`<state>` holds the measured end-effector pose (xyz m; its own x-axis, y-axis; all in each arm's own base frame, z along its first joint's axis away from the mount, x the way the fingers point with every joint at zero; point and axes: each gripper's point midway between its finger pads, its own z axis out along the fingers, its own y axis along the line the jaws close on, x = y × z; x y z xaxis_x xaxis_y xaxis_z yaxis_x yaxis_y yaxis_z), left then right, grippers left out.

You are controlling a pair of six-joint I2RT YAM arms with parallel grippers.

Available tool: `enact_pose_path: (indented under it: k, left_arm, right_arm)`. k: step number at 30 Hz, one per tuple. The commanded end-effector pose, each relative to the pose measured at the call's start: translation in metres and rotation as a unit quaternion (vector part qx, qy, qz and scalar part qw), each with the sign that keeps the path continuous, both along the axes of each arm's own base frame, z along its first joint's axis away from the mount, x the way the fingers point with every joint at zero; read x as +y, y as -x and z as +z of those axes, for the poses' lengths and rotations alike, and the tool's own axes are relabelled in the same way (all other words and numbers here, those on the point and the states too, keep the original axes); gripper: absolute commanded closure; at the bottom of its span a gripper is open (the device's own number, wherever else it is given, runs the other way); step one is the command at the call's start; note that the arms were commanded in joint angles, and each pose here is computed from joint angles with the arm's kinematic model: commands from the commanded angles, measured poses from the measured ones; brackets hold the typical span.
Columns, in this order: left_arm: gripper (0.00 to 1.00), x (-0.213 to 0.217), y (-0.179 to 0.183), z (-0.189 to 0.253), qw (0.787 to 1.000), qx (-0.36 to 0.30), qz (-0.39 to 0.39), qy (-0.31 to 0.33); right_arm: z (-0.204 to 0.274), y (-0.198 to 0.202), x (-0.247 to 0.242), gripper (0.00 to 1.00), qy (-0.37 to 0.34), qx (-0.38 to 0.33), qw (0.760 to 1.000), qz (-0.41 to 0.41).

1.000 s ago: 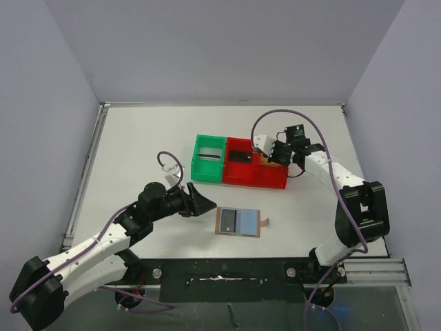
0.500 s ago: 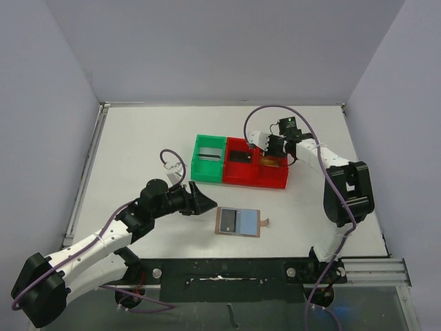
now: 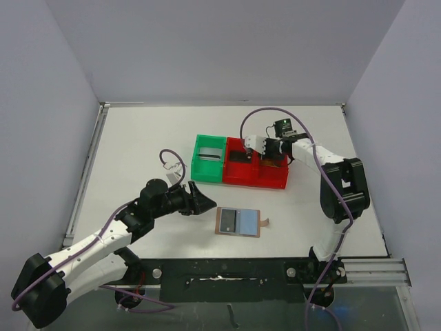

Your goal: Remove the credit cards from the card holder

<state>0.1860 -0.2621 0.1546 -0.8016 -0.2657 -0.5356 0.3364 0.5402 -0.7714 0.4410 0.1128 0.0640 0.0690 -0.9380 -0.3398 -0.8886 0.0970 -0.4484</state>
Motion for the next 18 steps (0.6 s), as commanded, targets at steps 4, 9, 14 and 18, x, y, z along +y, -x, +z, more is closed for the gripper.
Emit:
enact_pose_path:
  k: [4, 9, 14, 18]
  left_arm:
    - [0.36, -0.005, -0.005, 0.028, 0.999, -0.036, -0.009, 0.023]
    - [0.36, -0.005, -0.005, 0.028, 0.999, -0.035, -0.010, 0.023]
    - [0.36, -0.005, -0.004, 0.026, 0.999, -0.032, -0.013, 0.022]
    - [0.36, -0.006, -0.002, 0.023, 0.999, -0.024, -0.017, 0.021]
  right_arm:
    - [0.005, 0.002, 0.003, 0.77, 0.002, -0.003, 1.000, 0.006]
    - [0.001, 0.005, 0.003, 0.76, 0.000, 0.007, 1.000, 0.003]
    - [-0.010, 0.008, -0.001, 0.74, 0.008, 0.020, 1.000, -0.008]
    - [-0.014, 0.006, -0.003, 0.74, 0.007, 0.022, 1.000, -0.021]
